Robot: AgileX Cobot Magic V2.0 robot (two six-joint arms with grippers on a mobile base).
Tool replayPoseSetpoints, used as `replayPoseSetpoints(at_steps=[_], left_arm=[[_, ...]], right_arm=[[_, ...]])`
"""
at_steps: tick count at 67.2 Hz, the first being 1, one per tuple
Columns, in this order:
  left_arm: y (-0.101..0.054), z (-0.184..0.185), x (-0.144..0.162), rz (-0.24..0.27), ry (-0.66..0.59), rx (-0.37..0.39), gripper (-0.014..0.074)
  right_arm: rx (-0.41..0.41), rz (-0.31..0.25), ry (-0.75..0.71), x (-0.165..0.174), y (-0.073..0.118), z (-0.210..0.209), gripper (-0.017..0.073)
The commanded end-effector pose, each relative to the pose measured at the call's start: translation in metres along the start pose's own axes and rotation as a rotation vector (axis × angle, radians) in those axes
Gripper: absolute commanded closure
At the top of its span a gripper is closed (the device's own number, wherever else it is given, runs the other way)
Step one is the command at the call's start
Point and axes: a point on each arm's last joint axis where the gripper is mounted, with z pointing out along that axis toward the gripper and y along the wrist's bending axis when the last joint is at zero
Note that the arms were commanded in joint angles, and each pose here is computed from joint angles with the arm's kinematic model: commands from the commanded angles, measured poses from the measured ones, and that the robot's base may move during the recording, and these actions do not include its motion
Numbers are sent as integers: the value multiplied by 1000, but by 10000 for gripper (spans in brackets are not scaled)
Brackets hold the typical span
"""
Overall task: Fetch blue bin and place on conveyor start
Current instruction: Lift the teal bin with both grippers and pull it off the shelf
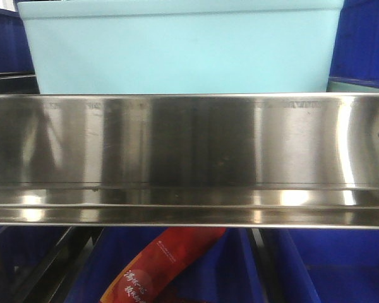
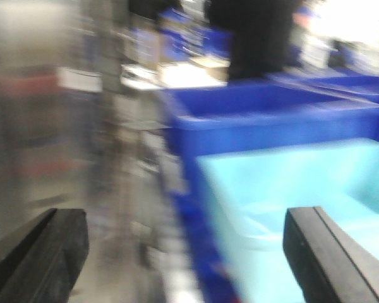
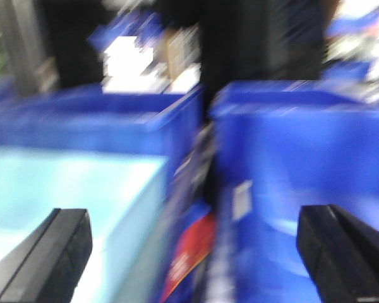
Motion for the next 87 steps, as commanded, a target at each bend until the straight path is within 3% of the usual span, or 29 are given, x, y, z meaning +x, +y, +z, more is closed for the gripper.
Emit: replayPoseSetpoints(at_steps=[1,7,14,21,33,50,62,68,75,78,84,87], left_arm=[[-14,24,-9,16,99,112,68],[-28,50,-18,17,196,177,68],[-37,87,-31,-43,317,173,68],[-38,122,-44,-66,427,134,68],[-35,181,-57,-92,600,65,68],[-21,255,-28,-121,824,-16,68],[-16,282,2,-168,911,-20,68],[-16,289,11,-167,937,-24,68],[-16,295,19,-166,949,-24,88],[-16,296,21,-166,955,-25,126],[-17,298,23,-166,961,-25,255],[-17,298,23,-166,961,-25,367]], right_arm=[[-81,-26,84,-12,10,22,1],[-155,-43,202,-22,23,46,1],[-186,-49,319,-43,33,75,1],[-157,-6,442,-61,38,108,1],[-33,21,630,-76,37,164,1],[2,40,769,-47,41,234,1],[34,62,861,-17,35,263,1],[38,60,889,-5,36,273,10],[41,58,915,4,36,280,114],[42,57,920,6,36,281,214],[43,57,929,8,36,283,413],[44,56,933,10,36,284,525]])
